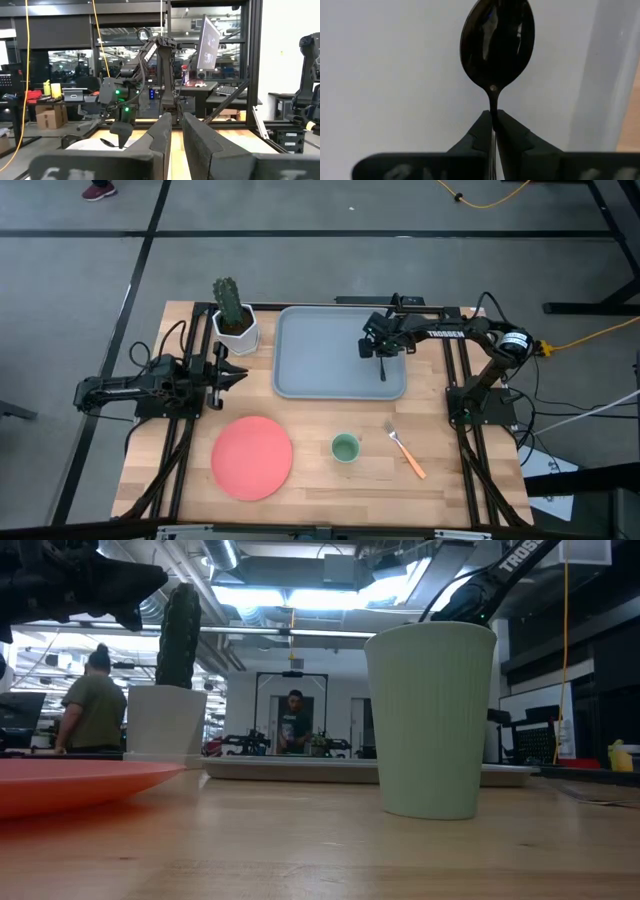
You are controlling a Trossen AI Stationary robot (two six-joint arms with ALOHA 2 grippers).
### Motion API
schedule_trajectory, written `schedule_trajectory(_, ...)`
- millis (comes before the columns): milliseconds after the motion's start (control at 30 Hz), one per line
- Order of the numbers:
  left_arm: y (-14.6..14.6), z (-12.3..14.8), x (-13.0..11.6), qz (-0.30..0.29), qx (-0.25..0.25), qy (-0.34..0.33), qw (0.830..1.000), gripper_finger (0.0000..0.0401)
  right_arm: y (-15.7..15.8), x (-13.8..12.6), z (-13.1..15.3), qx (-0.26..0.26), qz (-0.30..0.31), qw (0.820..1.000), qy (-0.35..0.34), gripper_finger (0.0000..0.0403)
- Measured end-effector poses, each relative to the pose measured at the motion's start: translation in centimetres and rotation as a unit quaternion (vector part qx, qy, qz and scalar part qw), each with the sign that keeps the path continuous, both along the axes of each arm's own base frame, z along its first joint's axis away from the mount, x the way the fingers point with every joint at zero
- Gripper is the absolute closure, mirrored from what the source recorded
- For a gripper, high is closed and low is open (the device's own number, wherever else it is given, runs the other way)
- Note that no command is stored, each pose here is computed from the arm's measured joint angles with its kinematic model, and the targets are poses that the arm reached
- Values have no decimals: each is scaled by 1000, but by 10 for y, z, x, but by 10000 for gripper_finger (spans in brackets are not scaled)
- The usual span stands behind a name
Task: Pick and place plate/cup/fork/spoon on tray
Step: Put the black spoon on the gray serving tray
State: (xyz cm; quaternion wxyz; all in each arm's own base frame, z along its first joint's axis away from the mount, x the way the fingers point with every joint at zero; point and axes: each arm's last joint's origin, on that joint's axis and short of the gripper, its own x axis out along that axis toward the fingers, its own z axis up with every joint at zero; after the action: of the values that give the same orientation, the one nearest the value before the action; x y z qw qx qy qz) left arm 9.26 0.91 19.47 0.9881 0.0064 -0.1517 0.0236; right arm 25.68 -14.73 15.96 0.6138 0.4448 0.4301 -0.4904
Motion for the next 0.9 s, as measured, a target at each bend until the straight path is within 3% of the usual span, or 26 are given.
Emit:
schedule_trajectory(767,0,0,0,0,0,0,1000,360,0,-1,0,-1,2,1000,5,380)
schedule_trajectory(900,0,0,0,0,0,0,1000,360,1,-3,0,-5,-2,1000,23,362)
